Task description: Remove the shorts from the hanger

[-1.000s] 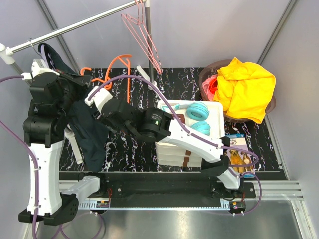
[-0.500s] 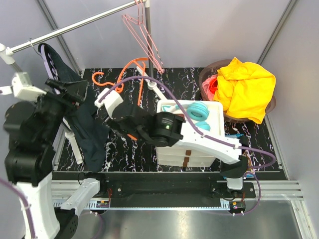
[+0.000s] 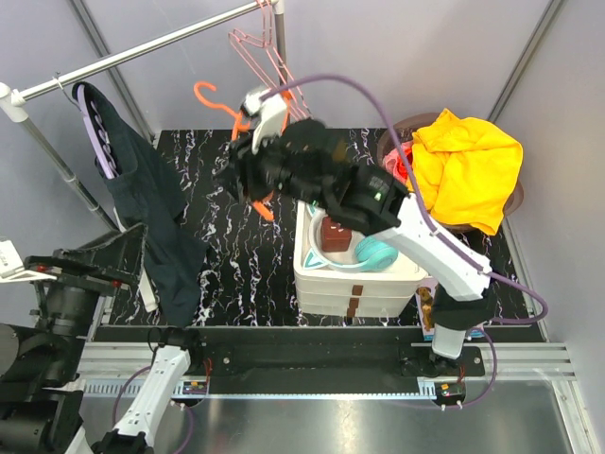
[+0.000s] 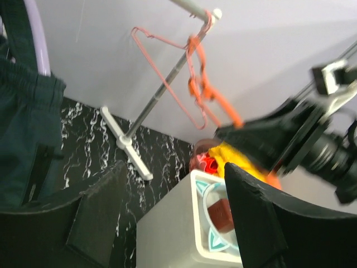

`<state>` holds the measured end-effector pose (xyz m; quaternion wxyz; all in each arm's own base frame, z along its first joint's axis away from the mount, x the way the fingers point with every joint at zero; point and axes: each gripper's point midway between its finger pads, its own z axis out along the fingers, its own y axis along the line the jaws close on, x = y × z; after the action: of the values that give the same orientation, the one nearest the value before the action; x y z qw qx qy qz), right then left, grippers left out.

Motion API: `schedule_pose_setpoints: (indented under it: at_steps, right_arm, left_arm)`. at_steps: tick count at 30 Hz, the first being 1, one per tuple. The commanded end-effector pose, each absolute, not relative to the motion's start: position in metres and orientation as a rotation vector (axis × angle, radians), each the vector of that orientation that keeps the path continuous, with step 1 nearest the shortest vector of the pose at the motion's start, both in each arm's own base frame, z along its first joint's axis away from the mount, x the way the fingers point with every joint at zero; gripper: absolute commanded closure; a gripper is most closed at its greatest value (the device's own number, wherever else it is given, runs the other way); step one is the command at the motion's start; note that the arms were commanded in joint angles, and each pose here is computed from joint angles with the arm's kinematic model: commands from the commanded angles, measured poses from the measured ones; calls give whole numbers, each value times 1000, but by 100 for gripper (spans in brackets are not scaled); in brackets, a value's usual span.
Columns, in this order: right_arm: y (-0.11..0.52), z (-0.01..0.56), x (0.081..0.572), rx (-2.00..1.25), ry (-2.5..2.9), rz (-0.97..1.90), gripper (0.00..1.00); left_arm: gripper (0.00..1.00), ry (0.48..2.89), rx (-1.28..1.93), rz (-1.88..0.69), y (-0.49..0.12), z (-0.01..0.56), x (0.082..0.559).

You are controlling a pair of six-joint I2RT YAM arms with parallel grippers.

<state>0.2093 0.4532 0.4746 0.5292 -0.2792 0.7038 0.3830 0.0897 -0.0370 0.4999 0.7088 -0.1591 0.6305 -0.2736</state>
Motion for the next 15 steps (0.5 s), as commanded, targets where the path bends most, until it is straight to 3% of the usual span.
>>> schedule_pose_setpoints:
  at_steps: [1, 15]
  right_arm:
    - [466, 539, 200, -644, 1532, 1286, 100]
    - [458, 612, 239, -487, 1307, 1764, 100]
  left_arm:
    - [27, 1483, -340, -638, -45, 475, 88]
    - [29, 1515, -257, -558, -45, 478, 104]
